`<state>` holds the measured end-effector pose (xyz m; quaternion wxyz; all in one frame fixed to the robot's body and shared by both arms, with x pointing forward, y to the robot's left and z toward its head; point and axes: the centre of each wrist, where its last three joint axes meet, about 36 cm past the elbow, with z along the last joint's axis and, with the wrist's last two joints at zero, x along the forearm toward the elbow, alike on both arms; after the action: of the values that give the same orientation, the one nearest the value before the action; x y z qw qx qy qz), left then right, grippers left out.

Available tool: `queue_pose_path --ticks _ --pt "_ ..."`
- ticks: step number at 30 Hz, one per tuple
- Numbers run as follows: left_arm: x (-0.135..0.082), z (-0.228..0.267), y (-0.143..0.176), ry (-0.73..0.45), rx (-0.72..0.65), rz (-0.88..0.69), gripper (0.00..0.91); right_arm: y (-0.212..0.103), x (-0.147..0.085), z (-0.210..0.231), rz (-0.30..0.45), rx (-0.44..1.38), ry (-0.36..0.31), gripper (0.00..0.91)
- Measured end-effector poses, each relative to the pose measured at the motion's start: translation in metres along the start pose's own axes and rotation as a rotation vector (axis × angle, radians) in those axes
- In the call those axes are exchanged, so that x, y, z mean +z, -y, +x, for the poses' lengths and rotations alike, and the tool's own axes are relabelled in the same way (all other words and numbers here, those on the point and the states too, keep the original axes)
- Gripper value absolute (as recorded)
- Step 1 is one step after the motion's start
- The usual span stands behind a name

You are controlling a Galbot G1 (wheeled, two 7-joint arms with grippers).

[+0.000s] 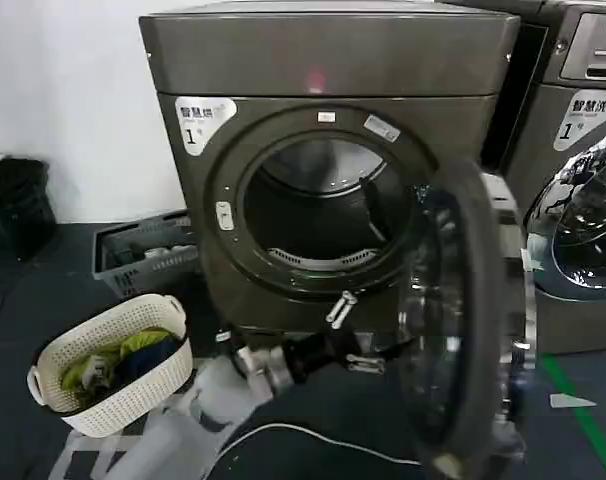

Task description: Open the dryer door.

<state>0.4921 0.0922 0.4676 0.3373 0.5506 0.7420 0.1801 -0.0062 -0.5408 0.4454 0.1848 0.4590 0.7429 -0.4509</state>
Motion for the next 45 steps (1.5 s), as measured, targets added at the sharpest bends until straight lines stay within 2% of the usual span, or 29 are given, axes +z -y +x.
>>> queue_pose_path --ticks 4,12,16,24,29,34,41,45 --pt "0.004 -0.024 0.007 0.025 0.040 0.011 0.907 0.016 0.012 0.014 0.022 0.111 -0.096 0.907" --pt "0.006 -0.075 0.019 0.085 0.114 0.022 0.907 0.052 0.032 0.044 0.031 0.286 -0.360 0.907" --pt "0.006 -0.100 0.025 0.105 0.151 0.018 0.907 0.066 0.036 0.053 0.026 0.328 -0.451 0.907" --pt "0.004 -0.148 0.035 0.130 0.216 -0.011 0.907 0.073 0.034 0.033 0.014 0.341 -0.527 0.907" --pt "0.007 -0.173 0.042 0.117 0.243 -0.022 0.907 0.073 0.029 0.018 -0.010 0.323 -0.533 0.907" --pt "0.009 -0.200 0.052 0.106 0.248 -0.027 0.907 0.068 0.024 0.011 -0.028 0.293 -0.507 0.907" --pt "0.041 -0.195 0.047 -0.013 0.267 -0.077 0.907 0.063 0.020 0.006 -0.033 0.276 -0.482 0.907" --pt "0.057 -0.189 0.047 -0.125 0.271 -0.094 0.907 0.060 0.019 0.003 -0.029 0.260 -0.472 0.907"
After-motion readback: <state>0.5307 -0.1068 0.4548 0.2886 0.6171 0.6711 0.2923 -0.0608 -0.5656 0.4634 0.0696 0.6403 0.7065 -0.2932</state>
